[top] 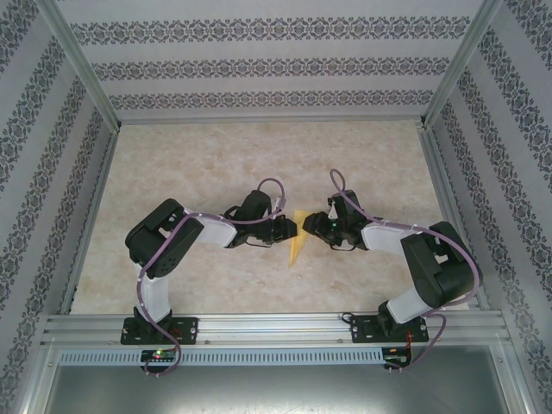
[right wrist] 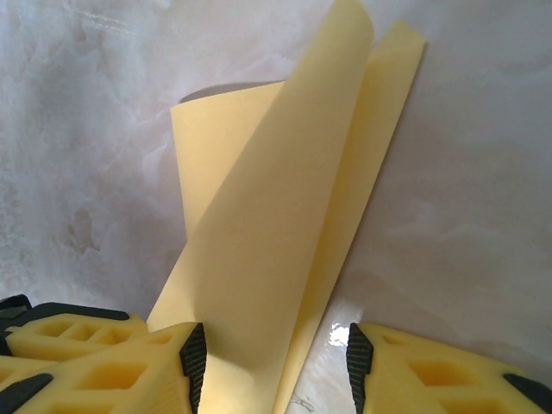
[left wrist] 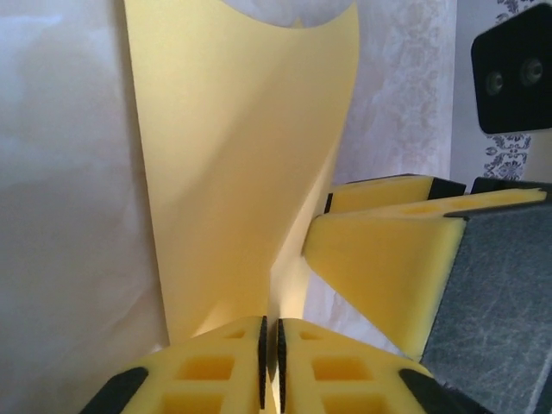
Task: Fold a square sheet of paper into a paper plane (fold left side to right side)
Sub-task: Fold the wing for the fifth time at the center of the table.
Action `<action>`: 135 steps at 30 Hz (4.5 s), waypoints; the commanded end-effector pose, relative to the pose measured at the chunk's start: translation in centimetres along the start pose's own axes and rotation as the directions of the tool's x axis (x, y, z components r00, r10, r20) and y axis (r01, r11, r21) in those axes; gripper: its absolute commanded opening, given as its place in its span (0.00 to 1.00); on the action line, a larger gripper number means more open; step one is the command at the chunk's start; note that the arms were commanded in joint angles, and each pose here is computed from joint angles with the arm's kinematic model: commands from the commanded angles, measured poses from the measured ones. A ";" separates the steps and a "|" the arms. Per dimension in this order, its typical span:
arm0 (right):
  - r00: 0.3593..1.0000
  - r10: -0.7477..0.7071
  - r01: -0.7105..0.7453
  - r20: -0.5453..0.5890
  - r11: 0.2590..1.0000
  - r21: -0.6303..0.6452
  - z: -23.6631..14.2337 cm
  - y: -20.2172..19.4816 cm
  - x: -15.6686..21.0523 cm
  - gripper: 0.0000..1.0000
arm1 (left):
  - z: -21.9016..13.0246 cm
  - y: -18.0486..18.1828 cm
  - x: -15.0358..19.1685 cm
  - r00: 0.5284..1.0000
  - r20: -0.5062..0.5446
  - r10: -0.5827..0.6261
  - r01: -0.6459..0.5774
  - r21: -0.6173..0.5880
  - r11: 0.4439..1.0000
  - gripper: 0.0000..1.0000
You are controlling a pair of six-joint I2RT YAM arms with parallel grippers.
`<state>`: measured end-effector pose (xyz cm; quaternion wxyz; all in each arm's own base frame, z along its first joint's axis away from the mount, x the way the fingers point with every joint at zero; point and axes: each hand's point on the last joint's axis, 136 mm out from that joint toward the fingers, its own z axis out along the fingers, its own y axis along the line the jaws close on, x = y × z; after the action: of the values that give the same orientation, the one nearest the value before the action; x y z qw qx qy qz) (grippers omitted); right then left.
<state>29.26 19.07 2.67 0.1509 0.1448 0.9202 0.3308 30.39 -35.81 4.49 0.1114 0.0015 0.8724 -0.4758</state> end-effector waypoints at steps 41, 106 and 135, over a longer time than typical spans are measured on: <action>0.998 -0.001 0.006 0.057 0.995 -0.103 0.7 3.6 -5.9 0.87 | -0.3 0.6 -1.3 0.998 0.035 0.052 -0.051 -0.043 0.998 0.00; 0.995 -0.094 0.095 0.032 0.995 -0.036 -1.6 3.8 -4.3 0.34 | 0.7 4.1 -0.6 0.999 -0.010 0.037 -0.038 -0.138 0.990 0.00; 0.994 -0.098 0.100 -0.042 0.993 0.064 2.2 0.0 -2.6 0.00 | 0.4 5.6 -0.1 1.000 -0.019 0.013 -0.017 -0.203 0.979 0.00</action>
<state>32.54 19.93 2.56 0.1407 0.1035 0.9344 0.3104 31.28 -34.64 2.32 0.1216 0.0244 0.8948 -0.4288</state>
